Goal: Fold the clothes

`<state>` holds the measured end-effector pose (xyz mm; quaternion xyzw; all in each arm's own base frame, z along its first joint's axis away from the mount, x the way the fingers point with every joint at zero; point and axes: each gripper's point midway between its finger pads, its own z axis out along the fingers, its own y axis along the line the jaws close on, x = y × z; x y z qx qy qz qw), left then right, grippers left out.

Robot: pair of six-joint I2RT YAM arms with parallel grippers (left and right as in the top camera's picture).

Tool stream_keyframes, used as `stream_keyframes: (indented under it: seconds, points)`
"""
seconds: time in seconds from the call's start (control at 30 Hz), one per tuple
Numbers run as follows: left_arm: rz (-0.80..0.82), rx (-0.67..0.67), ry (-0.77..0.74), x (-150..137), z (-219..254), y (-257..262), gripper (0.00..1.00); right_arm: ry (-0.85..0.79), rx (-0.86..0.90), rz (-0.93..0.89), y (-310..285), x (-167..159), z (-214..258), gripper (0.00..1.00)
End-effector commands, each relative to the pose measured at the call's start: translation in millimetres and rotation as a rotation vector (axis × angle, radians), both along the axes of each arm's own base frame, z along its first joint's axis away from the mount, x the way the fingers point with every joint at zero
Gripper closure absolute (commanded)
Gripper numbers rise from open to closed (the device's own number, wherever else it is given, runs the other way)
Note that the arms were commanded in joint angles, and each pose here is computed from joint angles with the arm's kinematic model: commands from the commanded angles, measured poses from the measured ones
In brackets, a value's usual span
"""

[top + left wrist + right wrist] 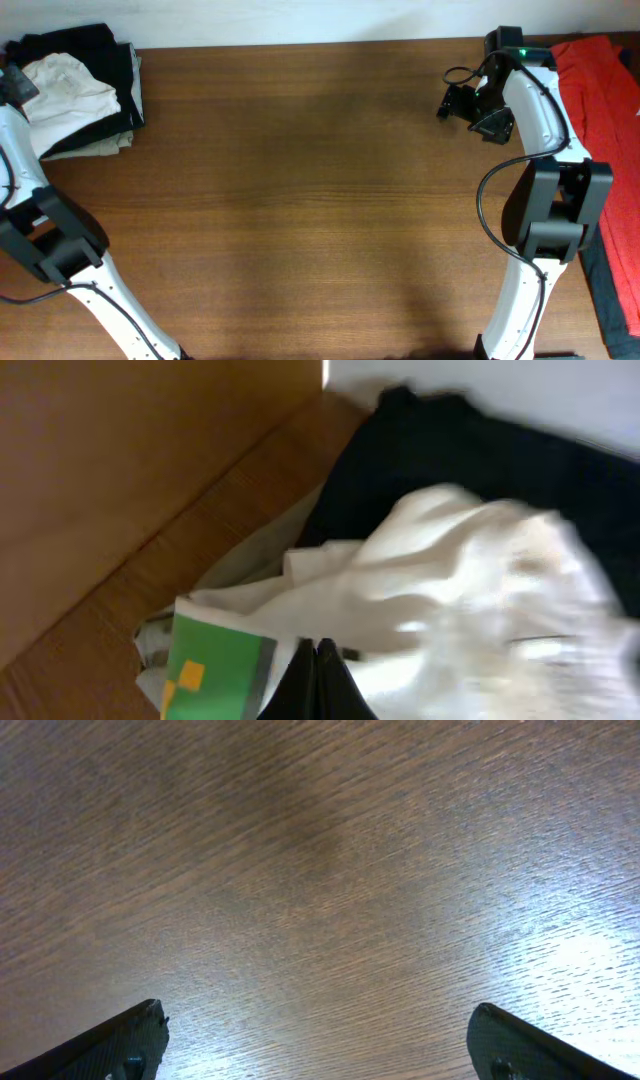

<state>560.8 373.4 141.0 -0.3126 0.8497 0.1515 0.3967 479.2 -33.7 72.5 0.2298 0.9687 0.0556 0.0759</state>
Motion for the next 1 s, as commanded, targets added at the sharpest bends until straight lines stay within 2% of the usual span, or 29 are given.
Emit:
stream_keyframes:
  seconds: [0.0, 0.07, 0.13, 0.2, 0.23, 0.27, 0.33, 0.37, 0.4, 0.43, 0.47, 0.5, 0.53, 0.6, 0.67, 0.77, 0.87, 0.97]
  points:
    - [0.042, -0.068, 0.104, -16, -70, 15, 0.92, -0.007, -0.008, -0.016, -3, 0, 4, 0.02]
    - [0.053, -0.073, 0.11, -22, -66, 20, 0.88, -0.007, -0.008, -0.016, -3, 0, 4, 0.01]
    - [0.048, -0.06, 0.089, -25, -29, 14, 0.84, -0.007, -0.008, -0.016, -3, 0, 4, 0.01]
    - [0.027, -0.012, 0.0, -20, 41, -5, 0.74, -0.007, -0.008, -0.016, -3, 0, 4, 0.01]
    - [0.03, -0.01, -0.044, -19, 63, -11, 0.73, -0.007, -0.008, -0.016, -3, 0, 4, 0.01]
    - [0.025, -0.03, -0.13, -20, 109, -32, 0.7, -0.007, -0.008, -0.016, -3, 0, 4, 0.01]
    - [-0.139, -0.124, -0.196, -19, 150, -81, 0.27, -0.007, -0.008, -0.016, -3, 0, 4, 0.01]
    - [-0.281, -0.239, -0.216, -17, 157, -120, 0.08, -0.019, -0.009, -0.016, -3, 3, 5, 0.01]
    - [-0.435, -0.384, -0.229, -17, 158, -162, 0.01, -0.07, -0.014, -0.016, -4, 15, 7, 0.01]
    - [-0.515, -0.482, -0.221, -19, 156, -189, 0.01, -0.109, -0.016, -0.016, -5, 24, 10, 0.01]
    - [-0.564, -0.579, -0.185, -26, 149, -213, 0.01, -0.108, 0.057, 0.0, 8, 23, 11, 0.01]
    - [-0.574, -0.661, -0.107, -36, 135, -240, 0.01, -0.142, 0.203, 0.039, 30, 27, 24, 0.01]
    - [-0.581, -0.692, -0.064, -40, 129, -255, 0.01, -0.178, 0.292, 0.075, 40, 28, 46, 0.02]
    - [-0.581, -0.691, -0.029, -41, 124, -266, 0.01, -0.216, 0.276, 0.071, 36, 20, 79, 0.01]
    - [-0.577, -0.687, -0.008, -42, 121, -271, 0.01, -0.26, 0.156, 0.077, 23, -13, 137, 0.01]
    - [-0.576, -0.687, -0.008, -42, 121, -271, 0.01, -0.247, -0.032, 0.092, 11, -89, 201, 0.01]
    - [-0.576, -0.687, -0.008, -42, 121, -271, 0.01, -0.321, -0.068, 0.128, 29, -164, 260, 0.01]
    - [-0.576, -0.687, -0.008, -42, 121, -271, 0.01, -0.395, -0.102, 0.135, 32, -227, 294, 0.01]
